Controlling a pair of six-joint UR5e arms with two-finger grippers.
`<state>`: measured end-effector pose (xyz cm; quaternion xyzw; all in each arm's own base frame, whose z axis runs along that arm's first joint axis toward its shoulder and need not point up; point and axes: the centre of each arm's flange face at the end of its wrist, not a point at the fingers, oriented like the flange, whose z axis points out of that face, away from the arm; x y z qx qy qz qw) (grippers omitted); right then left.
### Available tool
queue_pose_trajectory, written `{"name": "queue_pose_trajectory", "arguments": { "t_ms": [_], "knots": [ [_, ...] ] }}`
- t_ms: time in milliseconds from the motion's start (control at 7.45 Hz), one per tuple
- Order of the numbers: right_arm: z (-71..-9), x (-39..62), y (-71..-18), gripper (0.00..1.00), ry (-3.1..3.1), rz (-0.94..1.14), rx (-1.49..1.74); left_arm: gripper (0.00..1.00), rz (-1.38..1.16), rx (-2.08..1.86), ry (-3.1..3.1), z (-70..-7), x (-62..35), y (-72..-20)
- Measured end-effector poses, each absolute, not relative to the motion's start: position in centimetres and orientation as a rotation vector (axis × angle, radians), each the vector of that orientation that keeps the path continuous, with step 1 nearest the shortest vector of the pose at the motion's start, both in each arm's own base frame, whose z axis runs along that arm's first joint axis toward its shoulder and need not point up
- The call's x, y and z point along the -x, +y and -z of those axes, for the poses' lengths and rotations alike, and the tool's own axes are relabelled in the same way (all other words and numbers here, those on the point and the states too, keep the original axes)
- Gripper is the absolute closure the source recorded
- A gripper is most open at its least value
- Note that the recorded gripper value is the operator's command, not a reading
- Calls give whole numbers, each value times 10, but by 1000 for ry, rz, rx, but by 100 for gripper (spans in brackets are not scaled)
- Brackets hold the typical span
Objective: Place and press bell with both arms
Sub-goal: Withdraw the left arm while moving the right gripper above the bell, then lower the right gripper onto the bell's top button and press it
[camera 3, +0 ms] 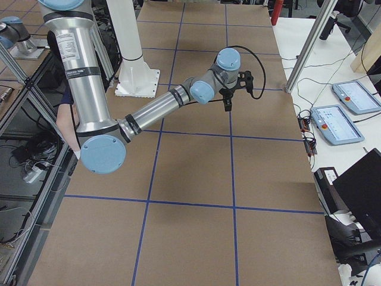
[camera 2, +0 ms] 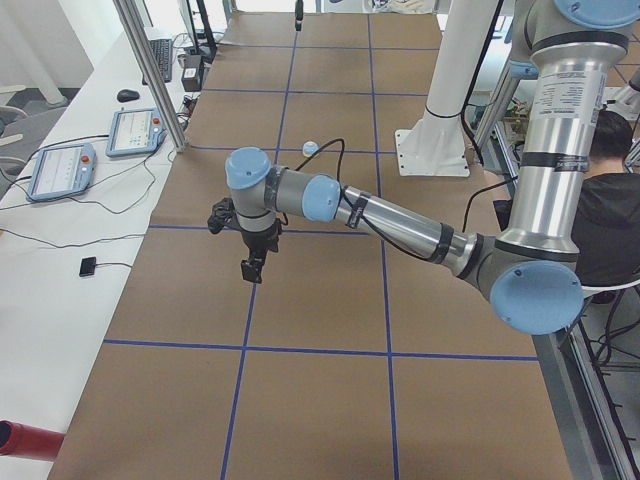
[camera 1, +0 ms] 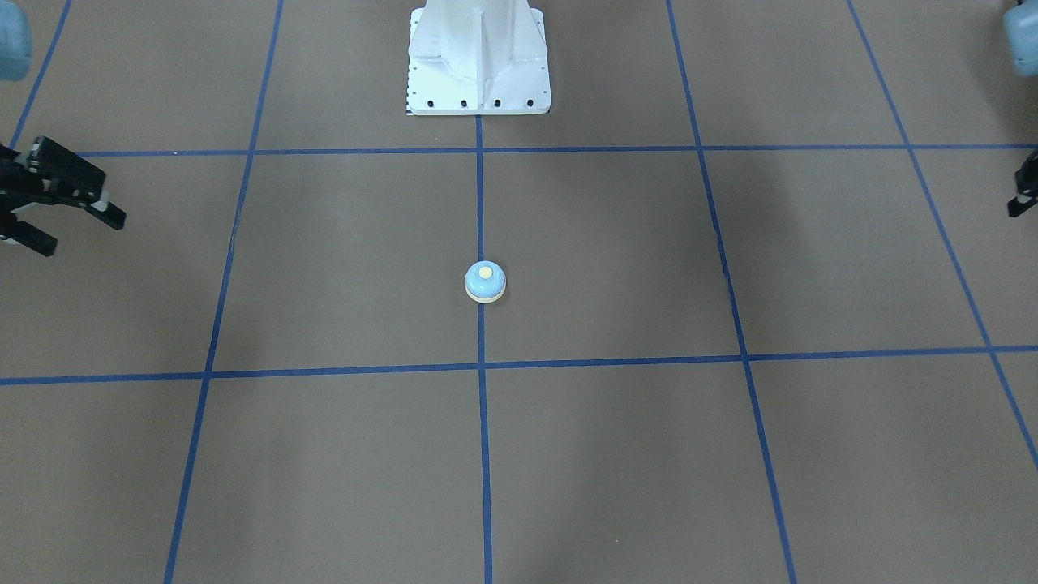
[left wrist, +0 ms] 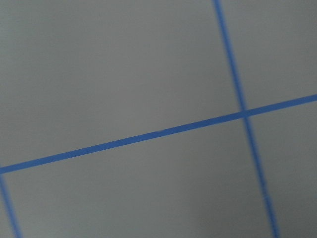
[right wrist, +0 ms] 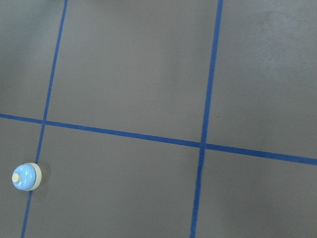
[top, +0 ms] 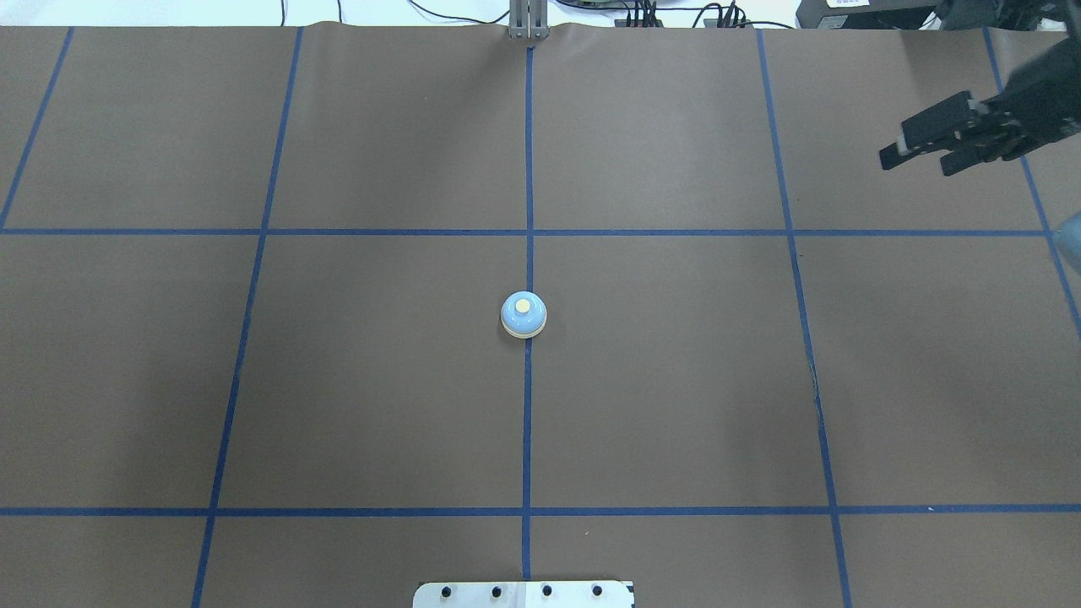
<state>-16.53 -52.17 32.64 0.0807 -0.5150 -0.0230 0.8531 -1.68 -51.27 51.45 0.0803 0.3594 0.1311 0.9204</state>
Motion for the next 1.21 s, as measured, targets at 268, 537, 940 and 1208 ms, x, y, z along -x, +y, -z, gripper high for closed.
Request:
{"name": "queue_pose_trajectory", "arguments": {
  "t_ms": [268, 537, 940, 1208],
  "knots": [
    [-257, 228, -534, 1, -1000, 51, -152, 0, -220, -173, 726, -561, 83, -462],
    [-206, 307, -514, 1, -933, 76, -156, 0, -157, -150, 730, -594, 106, -400],
    [-147, 439, -476, 50, -878, 48, -166, 0, -93, -150, 734, -614, 105, -367],
    [-130, 516, -472, 100, -825, 60, -149, 0, -86, -158, 734, -620, 104, -361]
  ]
}}
